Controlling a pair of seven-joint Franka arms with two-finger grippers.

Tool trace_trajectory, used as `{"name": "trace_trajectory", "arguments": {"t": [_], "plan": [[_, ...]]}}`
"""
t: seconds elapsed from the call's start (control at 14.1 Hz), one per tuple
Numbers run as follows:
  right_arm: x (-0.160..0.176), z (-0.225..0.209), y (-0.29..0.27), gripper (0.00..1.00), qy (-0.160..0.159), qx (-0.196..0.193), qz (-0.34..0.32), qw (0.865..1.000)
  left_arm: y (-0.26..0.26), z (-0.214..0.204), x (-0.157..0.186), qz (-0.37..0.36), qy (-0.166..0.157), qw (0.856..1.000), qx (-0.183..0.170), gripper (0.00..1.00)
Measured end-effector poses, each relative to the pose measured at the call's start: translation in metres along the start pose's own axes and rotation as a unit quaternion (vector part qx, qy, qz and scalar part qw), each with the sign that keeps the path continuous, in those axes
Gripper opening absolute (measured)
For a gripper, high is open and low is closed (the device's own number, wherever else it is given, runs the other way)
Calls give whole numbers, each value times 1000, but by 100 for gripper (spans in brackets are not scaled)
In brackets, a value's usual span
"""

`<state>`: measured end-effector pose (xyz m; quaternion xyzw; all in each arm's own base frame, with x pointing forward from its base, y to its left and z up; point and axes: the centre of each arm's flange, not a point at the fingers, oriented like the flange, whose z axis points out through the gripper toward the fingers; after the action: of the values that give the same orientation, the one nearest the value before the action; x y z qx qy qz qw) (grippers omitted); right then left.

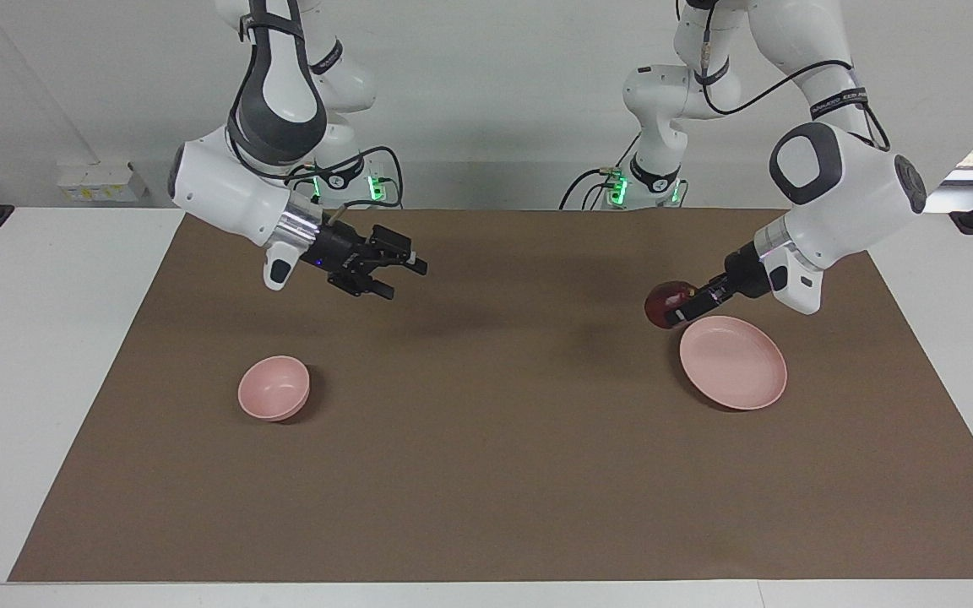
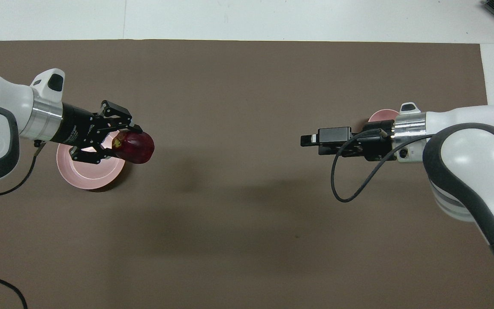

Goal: Move apple from plate to bowl
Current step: 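Lift the apple with the left gripper while the right gripper reaches toward it, then close the right gripper on the apple held by the left gripper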

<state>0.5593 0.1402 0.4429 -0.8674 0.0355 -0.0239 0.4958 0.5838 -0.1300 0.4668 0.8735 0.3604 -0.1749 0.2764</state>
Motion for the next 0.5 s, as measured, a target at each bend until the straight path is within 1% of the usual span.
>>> {"name": "trace_trajectory", "arguments": {"t": [0.14,0.21,0.36,0.5], "plan": [[-4,18,10,100,26,63,-6,998,14,15,-18,-47,-38,998,-23,79],[-9,32,16,100,40,85,-13,995,21,23,-28,-65,-58,996,-31,79],[-20,60,19,100,50,120,-13,991,33,35,-46,-93,-96,990,-50,79],[-28,73,15,100,53,140,-14,989,42,40,-56,-109,-129,983,-75,79]]}}
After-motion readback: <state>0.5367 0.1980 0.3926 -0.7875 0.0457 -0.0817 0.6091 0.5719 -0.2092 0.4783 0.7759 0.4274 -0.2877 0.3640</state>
